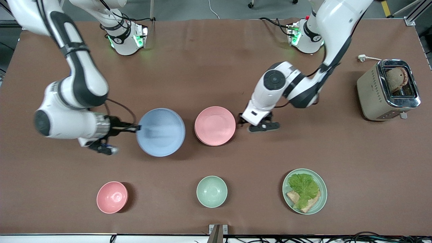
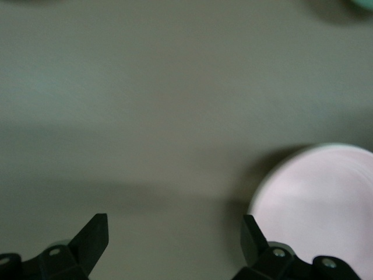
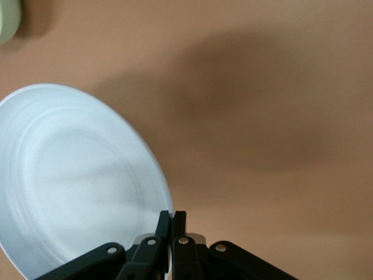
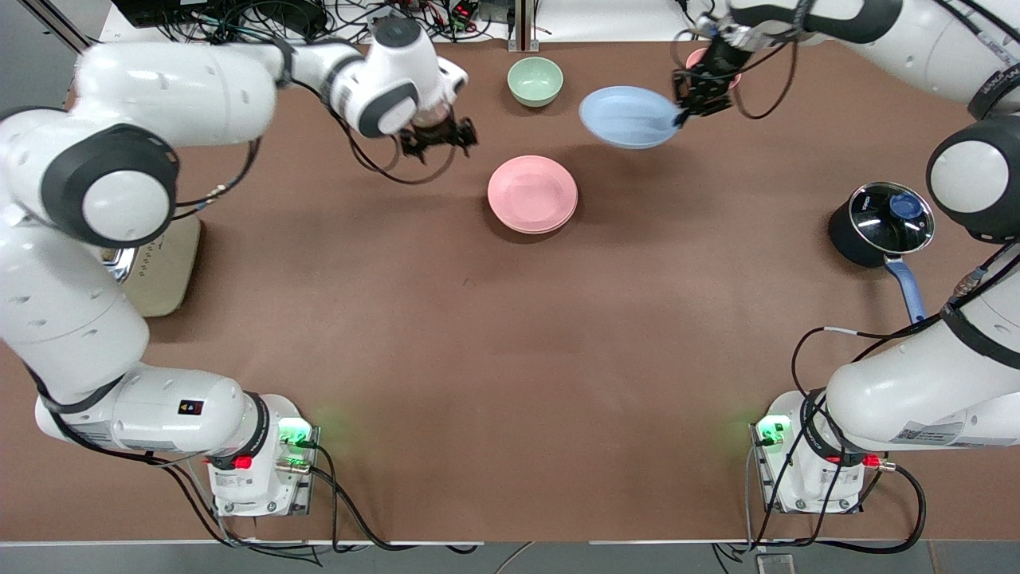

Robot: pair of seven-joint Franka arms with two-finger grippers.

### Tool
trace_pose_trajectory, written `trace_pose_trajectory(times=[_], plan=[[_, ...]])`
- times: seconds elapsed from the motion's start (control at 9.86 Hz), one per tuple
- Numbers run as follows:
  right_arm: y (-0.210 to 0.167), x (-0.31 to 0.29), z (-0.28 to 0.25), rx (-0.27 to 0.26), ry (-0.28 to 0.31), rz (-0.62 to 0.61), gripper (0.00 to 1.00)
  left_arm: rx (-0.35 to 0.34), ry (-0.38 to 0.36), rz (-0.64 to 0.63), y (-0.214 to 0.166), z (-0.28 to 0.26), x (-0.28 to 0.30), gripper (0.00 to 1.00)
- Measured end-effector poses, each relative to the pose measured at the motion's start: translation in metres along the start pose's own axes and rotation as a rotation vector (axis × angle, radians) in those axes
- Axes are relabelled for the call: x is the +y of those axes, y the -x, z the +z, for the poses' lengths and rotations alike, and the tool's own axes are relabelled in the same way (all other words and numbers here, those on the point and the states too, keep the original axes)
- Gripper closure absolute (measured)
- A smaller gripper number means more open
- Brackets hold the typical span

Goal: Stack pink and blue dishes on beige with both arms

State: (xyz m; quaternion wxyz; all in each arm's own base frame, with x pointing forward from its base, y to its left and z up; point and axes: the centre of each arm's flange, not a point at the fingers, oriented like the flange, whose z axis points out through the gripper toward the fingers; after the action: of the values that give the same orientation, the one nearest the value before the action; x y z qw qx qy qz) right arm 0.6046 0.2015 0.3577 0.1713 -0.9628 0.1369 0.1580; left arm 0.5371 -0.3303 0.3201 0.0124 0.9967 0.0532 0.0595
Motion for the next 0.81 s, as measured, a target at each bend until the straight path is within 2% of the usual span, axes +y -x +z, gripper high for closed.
trace_pose_trajectory(times=[0.2, 0.41, 0.61, 0.81], plan=[[0.042, -0.049, 0.058, 0.027, -0.018, -0.001, 0.97, 0.068, -0.078, 0.045, -0.04, -0.05, -0.062, 0.0], [0.07, -0.07, 0.116, 0.08, -0.029, -0.01, 0.97, 0.095, -0.069, 0.086, -0.07, -0.093, -0.121, 0.0], [0.069, -0.072, 0.159, 0.105, -0.035, -0.014, 0.96, 0.068, -0.046, 0.14, -0.084, -0.146, -0.178, 0.0], [0.067, -0.071, 0.187, 0.1, -0.023, -0.013, 0.96, 0.006, -0.055, 0.174, -0.091, -0.225, -0.227, 0.0]])
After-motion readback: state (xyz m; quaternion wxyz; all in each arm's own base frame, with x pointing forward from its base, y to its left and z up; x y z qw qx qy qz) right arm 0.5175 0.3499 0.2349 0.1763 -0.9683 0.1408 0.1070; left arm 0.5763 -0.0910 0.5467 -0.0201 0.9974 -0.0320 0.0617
